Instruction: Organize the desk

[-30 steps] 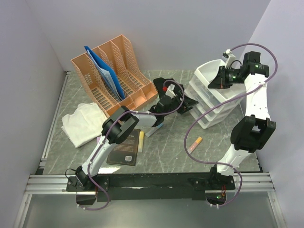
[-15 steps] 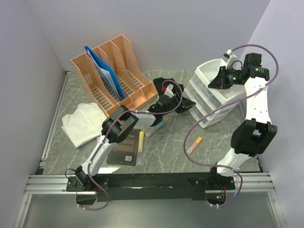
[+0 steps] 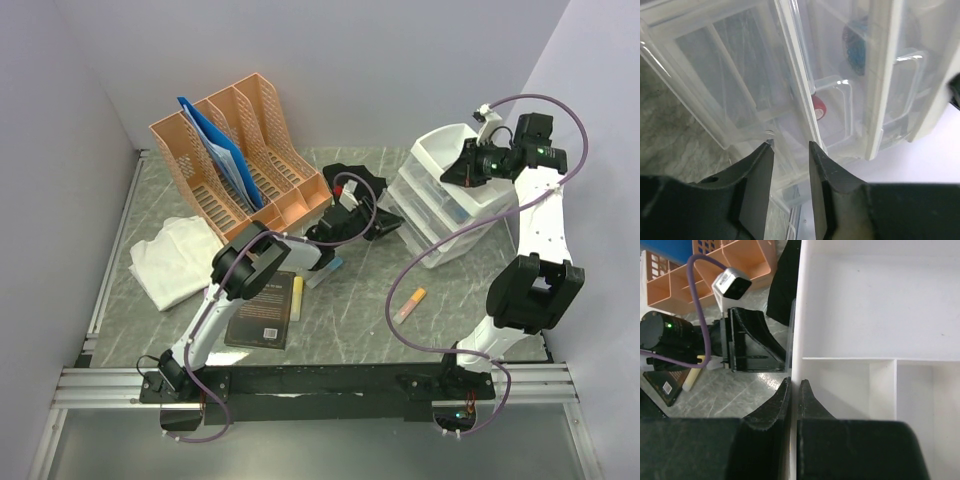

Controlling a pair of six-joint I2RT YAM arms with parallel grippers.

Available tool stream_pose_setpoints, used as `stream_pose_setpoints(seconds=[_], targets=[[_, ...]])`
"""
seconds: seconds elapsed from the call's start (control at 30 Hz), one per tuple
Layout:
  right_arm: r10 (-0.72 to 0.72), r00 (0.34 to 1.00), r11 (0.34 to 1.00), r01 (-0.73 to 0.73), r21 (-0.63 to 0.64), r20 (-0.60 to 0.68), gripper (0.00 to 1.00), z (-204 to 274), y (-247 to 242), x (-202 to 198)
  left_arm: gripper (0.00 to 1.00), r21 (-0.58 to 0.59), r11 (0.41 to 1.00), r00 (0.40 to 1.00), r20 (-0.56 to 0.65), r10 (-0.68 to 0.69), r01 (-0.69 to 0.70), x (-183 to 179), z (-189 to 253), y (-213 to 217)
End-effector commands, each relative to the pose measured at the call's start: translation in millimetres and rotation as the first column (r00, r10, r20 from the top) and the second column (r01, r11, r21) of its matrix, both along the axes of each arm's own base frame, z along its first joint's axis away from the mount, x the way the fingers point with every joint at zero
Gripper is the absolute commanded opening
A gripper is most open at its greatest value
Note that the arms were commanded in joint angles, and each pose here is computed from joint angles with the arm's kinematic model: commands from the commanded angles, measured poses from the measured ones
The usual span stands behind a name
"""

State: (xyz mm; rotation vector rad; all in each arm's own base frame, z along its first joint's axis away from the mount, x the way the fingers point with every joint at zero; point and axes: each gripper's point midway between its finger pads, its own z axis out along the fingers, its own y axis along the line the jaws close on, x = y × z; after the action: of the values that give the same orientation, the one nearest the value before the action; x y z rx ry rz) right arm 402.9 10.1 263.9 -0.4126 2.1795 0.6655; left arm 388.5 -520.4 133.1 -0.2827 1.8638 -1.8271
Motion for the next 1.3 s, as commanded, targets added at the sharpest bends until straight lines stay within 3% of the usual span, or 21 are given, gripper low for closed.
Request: stream_pose_setpoints(seconds=[0.0, 0.3, 0.87, 1.27], targets=[[-0.141, 0.979, 0.983, 0.12, -0.142, -0.148, 0.0, -56, -45, -4, 0.27, -0.254, 0.967, 0.967, 0.246, 0.07, -0.005, 2, 133, 32], [-0.174, 0.977, 0.971, 0.149, -0.186, -0.126, 0.0, -58, -59, 1, 0.28, -0.227, 0.974, 0.971, 0.226, 0.073, -0.021, -2, 121, 46], [-0.063, 0.998, 0.945, 0.058, -0.322, -0.005, 0.0, -44, -68, 0, 0.35, -0.008, 1.0, 0.99, 0.138, 0.003, -0.002, -7, 47, 45], [-0.027, 1.0, 0.924, 0.02, -0.381, -0.012, 0.0, -52, -76, -2, 0.43, 0.168, 0.986, 0.974, 0.225, -0.021, -0.017, -12, 46, 53]])
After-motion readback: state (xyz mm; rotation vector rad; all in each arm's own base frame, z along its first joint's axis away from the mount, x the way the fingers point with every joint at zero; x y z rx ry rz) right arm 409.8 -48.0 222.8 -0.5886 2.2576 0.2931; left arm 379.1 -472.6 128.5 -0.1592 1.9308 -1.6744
